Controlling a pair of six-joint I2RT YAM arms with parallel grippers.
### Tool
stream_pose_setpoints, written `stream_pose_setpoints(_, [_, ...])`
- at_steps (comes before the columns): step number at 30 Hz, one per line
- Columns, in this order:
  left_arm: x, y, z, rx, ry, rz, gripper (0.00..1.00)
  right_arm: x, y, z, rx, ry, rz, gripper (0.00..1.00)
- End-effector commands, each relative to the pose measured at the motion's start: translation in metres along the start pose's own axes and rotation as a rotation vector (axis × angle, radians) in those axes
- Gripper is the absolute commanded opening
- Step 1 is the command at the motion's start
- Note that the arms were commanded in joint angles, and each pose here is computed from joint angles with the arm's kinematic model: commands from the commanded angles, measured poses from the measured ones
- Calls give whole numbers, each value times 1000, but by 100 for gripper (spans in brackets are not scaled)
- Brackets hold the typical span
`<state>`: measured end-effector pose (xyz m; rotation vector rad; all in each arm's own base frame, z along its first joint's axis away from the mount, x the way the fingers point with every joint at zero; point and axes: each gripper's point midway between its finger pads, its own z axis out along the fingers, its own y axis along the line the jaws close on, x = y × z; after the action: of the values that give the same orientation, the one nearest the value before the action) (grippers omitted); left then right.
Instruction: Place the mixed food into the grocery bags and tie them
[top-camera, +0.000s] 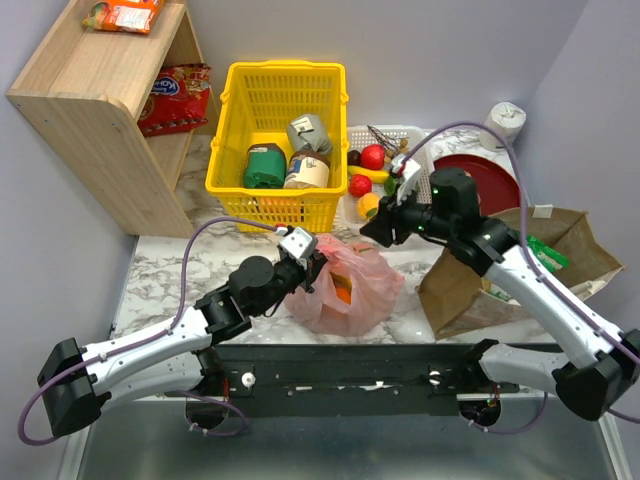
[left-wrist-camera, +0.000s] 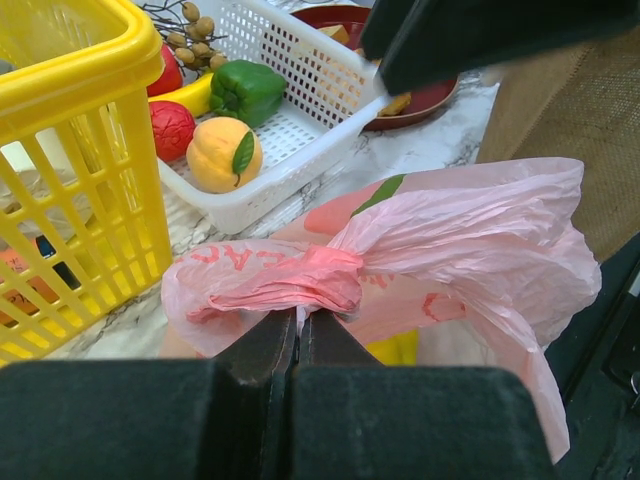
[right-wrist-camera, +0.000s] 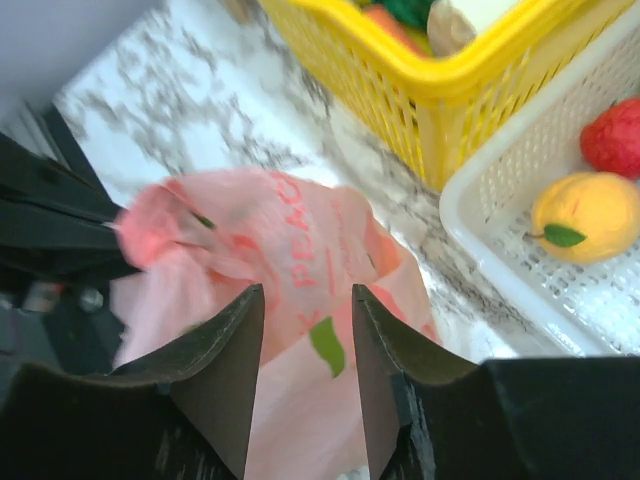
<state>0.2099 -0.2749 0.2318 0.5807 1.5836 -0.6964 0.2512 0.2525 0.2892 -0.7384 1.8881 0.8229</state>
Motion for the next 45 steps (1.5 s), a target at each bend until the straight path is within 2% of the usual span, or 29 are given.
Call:
stream_pose_setpoints(1, [-12,-1,0,14,-45,10,0,60,-9,27,-78,119,-106,49])
stream_pose_setpoints(6, [-13,-1,2,8,-46,6,0,79,19,32,-192,74,-207,56])
stream_pose_setpoints(7, [-11,-1,3,10,-38,5,0,69,25,31,-211,12,-241,60])
stream_pose_setpoints(8, [-13,-2,4,10,-38,5,0,79,28,32,-225,14,-249,62])
stream_pose_setpoints(10, [-11,-4,4,23,-29,0,0,71,30,34,-221,-46,-280,69])
stream_pose_setpoints(13, [-12,-10,4,49,-23,-14,0,70,27,40,-204,-99,-306,72])
stream_pose_setpoints(20, [-15,-16,4,77,-22,-53,0,72,20,53,-190,-119,-347,73])
stream_pose_setpoints(30, [-17,-27,1,135,-9,-78,0,74,34,62,-269,-155,-390,71])
stream_pose_setpoints(36, [-18,-27,5,148,-3,-93,0,85,48,66,-348,-112,-378,47])
stream_pose_setpoints(39, [-17,-26,9,143,8,-100,0,86,47,67,-333,-92,-348,28])
stream_pose_setpoints(40, [-15,-24,10,131,14,-103,0,86,44,67,-309,-76,-326,13])
stream_pose_setpoints(43, [-17,-18,11,97,26,-103,2,86,36,65,-248,-51,-268,2])
stream_pose_setpoints(44, [-14,-12,10,65,47,-99,20,86,34,64,-233,-46,-253,1])
stream_pose_setpoints(45, [-21,-10,10,52,40,-93,28,86,33,63,-219,-41,-235,1])
